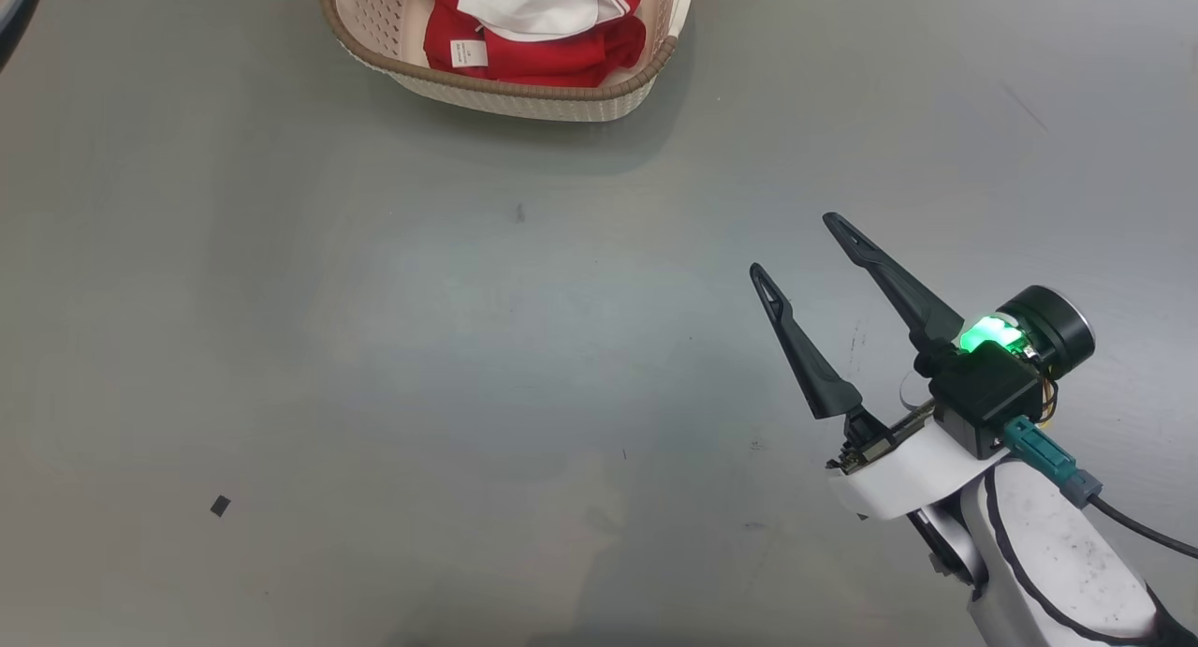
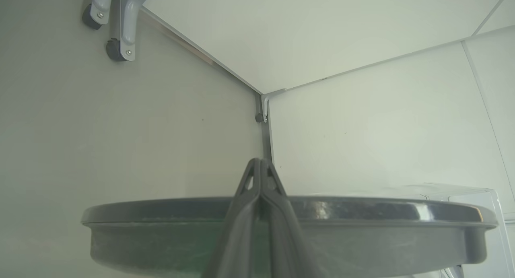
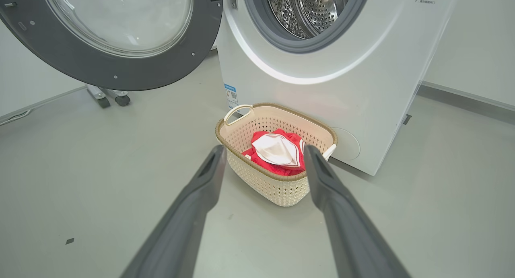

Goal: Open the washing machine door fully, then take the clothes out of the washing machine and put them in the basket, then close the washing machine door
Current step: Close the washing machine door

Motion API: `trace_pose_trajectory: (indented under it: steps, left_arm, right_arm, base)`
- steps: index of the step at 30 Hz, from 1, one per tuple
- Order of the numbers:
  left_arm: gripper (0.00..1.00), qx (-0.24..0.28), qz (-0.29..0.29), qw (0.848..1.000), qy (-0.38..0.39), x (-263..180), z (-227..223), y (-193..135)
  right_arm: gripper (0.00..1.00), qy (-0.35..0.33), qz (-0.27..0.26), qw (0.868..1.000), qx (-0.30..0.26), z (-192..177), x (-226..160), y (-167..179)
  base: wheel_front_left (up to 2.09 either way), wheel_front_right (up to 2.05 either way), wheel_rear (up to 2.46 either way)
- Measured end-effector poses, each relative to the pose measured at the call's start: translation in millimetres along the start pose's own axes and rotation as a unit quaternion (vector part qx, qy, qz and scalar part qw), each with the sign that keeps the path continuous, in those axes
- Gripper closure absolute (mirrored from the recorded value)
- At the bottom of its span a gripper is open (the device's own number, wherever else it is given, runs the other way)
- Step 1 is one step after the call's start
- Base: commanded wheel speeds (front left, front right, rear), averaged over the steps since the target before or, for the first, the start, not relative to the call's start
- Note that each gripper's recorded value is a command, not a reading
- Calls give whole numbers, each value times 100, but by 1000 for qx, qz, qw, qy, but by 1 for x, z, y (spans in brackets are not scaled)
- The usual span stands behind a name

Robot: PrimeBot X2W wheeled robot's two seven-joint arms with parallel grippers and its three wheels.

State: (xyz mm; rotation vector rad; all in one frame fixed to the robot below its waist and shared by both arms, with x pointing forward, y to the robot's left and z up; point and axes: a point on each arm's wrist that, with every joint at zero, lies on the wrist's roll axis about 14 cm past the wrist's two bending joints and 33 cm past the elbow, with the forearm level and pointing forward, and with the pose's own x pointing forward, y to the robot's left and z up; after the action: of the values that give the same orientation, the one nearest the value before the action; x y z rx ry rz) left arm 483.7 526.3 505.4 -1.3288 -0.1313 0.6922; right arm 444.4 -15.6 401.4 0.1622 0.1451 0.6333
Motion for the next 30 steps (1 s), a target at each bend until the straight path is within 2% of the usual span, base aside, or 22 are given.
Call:
trace_pose_trajectory:
  steps: [30]
  left_arm:
    - [100,3,3,996,93,-3,-26,-15]
  right_arm:
    - [0,-5,22,1000,-3,3,7,10]
  base:
    - [0,0,0]
